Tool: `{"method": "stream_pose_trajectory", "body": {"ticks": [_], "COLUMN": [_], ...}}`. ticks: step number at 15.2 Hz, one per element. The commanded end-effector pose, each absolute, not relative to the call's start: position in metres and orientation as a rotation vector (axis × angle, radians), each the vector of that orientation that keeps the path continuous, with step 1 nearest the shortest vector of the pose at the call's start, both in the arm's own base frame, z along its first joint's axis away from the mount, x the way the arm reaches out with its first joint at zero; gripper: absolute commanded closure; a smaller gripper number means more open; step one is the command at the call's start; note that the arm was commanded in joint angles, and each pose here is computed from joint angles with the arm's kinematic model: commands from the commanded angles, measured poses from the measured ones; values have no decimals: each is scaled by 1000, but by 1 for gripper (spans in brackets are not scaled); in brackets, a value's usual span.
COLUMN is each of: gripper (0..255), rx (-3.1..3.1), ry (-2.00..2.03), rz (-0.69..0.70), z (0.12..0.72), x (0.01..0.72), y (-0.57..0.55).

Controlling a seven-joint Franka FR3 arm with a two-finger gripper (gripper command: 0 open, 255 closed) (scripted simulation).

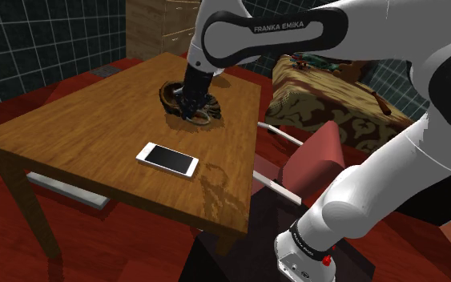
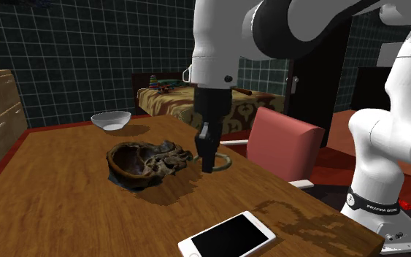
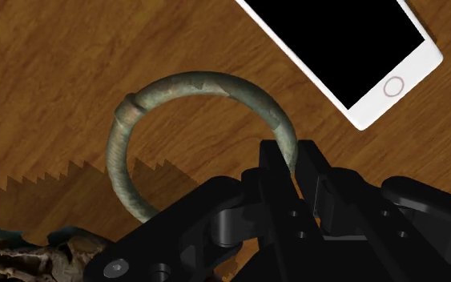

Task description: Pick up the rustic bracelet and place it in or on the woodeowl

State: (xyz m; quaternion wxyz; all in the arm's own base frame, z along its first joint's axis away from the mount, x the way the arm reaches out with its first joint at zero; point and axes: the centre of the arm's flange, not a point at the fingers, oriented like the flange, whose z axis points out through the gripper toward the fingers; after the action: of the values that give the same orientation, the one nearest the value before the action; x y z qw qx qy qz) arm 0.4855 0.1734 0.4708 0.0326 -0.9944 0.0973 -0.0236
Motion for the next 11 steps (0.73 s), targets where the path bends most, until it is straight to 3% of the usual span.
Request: {"method": "stream_pose_trajectory", "body": {"ticks": [1, 11], "gripper": [255, 255], "rx": [-3061, -3061], "ry": [299, 299], "rz": [-72, -72], "z": [480, 529], "x": [486, 496], "y": [173, 165]}}
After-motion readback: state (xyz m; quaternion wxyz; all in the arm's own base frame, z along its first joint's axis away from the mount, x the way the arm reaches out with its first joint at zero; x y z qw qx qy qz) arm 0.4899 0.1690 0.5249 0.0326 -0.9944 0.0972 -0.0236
